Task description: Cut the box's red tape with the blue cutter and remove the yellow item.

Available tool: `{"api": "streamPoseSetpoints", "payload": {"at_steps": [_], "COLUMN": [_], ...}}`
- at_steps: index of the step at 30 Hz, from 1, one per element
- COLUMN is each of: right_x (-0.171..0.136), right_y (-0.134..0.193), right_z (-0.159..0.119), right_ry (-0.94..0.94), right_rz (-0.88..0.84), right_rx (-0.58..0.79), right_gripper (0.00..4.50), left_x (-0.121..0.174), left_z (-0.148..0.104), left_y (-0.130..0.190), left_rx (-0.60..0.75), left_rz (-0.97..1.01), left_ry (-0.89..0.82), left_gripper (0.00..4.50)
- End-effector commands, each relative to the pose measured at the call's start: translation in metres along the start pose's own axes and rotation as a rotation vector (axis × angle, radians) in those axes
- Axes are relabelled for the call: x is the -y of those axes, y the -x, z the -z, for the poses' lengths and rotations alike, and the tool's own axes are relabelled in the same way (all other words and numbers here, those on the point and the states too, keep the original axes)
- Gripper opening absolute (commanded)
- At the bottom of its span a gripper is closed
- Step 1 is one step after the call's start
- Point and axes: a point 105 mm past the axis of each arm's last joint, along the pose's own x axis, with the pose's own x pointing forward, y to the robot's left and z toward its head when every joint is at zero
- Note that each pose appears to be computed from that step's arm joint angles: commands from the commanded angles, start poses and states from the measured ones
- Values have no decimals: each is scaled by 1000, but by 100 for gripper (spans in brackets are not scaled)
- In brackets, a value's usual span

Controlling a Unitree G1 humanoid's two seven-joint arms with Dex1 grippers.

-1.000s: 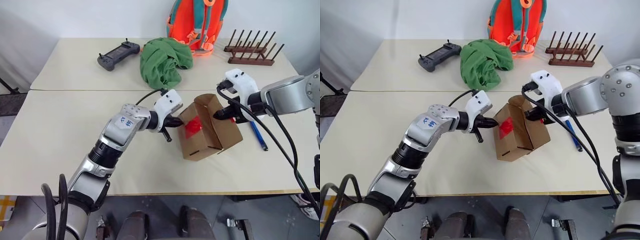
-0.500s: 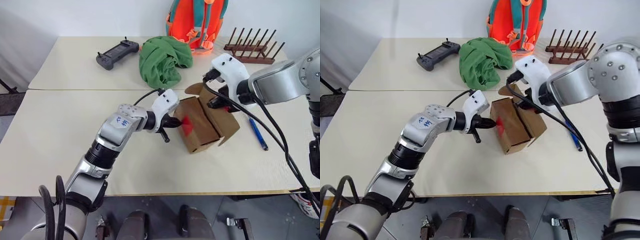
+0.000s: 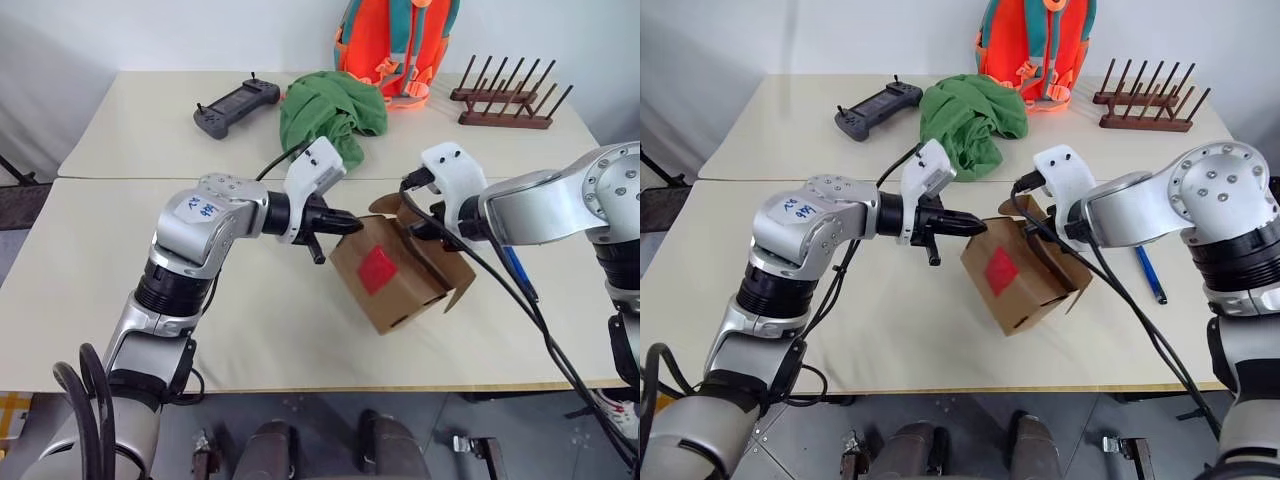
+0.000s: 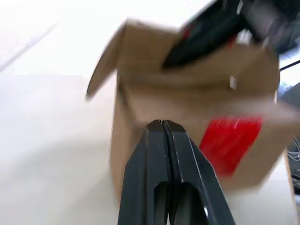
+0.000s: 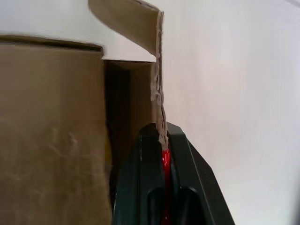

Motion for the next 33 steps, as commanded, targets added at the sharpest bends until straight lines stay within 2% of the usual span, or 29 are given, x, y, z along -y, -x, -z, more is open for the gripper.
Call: {"api": "streamPoseSetpoints", "payload": {"at_steps": [1, 8, 16, 21, 28, 33], "right_x": [0, 3, 13, 24, 44, 56], "right_y": [8, 11, 15, 18, 25, 12], "right_z": [-6, -10, -8, -9, -13, 10], "right_ry": [-8, -19, -41, -69, -145, -235], "right_rz": [17, 49, 91, 129, 193, 202], "right_rx": [49, 75, 86, 84, 103, 40], "right_gripper": [5, 5, 5, 5, 5, 5], "left_x": [16, 25, 13, 11, 13, 17], "left_z": [-18, 7, 18, 45, 53, 63], "left_y": [-9, -30, -14, -5, 0, 7], "left_rx": [45, -67, -130, -255, -288, -316], "left_rz": [61, 95, 53, 55, 61, 66], "left_ry": [-57, -135, -145, -185, -176, -147], "left_gripper": [0, 0, 0, 0, 0, 0]}}
